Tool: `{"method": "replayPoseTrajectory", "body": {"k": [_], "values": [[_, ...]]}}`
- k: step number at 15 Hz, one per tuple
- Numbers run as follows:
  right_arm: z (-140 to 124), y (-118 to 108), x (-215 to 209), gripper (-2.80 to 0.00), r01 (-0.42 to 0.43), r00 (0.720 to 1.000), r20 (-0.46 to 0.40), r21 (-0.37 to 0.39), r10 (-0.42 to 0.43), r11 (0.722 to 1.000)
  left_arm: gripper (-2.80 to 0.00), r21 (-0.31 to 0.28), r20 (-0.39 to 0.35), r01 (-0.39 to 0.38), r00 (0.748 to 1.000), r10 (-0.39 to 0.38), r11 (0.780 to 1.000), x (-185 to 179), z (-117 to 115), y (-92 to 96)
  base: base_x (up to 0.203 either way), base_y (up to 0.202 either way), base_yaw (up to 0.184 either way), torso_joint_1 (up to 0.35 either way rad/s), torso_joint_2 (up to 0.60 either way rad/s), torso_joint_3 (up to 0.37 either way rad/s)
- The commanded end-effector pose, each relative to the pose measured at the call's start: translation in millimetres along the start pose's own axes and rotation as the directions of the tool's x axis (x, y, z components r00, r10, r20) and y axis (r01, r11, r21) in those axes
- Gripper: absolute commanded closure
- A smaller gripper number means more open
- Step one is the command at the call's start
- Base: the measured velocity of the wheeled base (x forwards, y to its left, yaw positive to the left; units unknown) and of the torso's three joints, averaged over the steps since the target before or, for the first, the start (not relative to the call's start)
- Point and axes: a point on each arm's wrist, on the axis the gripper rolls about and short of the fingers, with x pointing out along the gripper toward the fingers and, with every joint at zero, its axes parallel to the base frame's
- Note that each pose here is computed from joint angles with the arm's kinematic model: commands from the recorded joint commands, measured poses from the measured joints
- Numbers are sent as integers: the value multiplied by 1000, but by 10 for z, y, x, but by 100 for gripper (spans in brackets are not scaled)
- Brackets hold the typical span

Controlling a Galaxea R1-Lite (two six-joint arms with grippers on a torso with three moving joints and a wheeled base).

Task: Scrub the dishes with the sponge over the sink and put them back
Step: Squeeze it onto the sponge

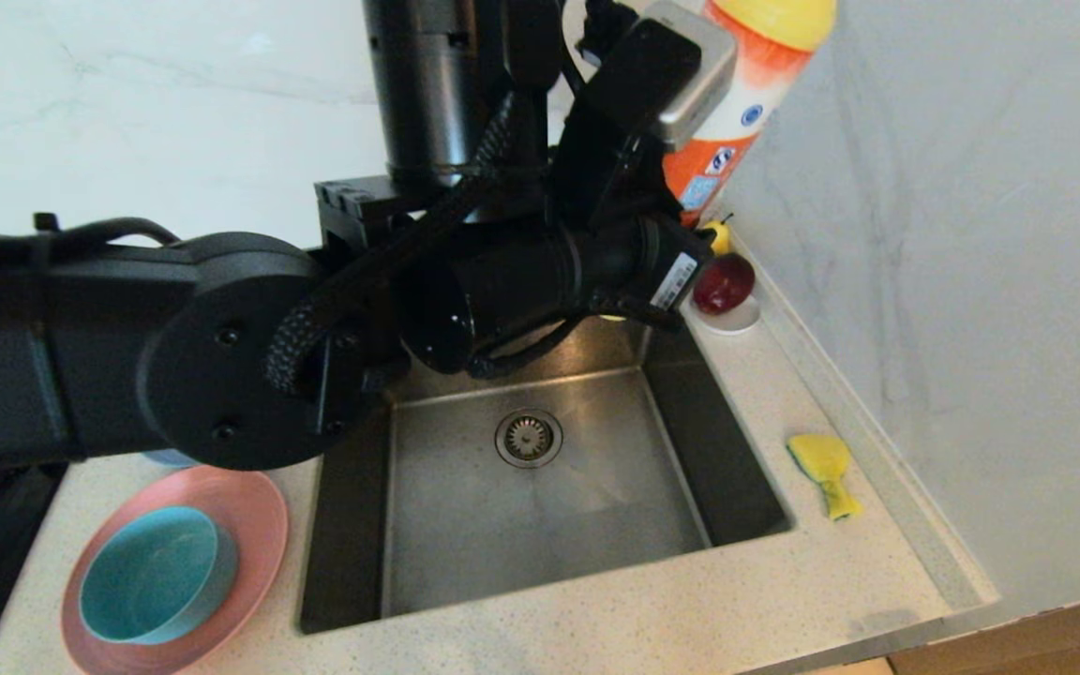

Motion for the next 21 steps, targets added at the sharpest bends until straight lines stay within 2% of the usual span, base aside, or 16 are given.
{"method": "replayPoseTrajectory", "body": {"k": [1,3,6,8,12,14,18,21], "values": [[0,0,-1,0,-1,1000,2,-1,1,1000,0,39,-76,47,996,-44,998,95,-249,-175,0,0,0,0,0,0],[0,0,0,0,-1,1000,0,-1,1,1000,0,82,-118,89,990,-79,993,132,-390,-328,0,0,0,0,0,0],[0,0,0,0,-1,1000,0,-1,1,1000,0,118,-161,92,984,-72,989,235,-511,-479,0,0,0,0,0,0],[0,0,0,0,-1,1000,0,-1,1,1000,0,145,-196,126,976,-97,981,293,-624,-618,0,0,0,0,0,0],[0,0,0,0,-1,1000,0,-1,1,1000,0,234,-264,148,961,-83,961,398,-835,-793,0,0,0,0,0,0],[0,0,-1,0,-1,1000,2,-1,1,1000,0,274,-294,169,952,-85,947,444,-954,-862,0,0,0,0,0,0],[0,0,-1,0,-1,1000,2,-1,1,1000,0,392,-351,141,936,6,909,550,-1100,-937,0,0,0,0,0,0],[0,0,-1,0,-1,1000,1,-1,1,1000,0,444,-372,177,928,2,878,598,-1202,-1001,0,0,0,0,0,0]]}}
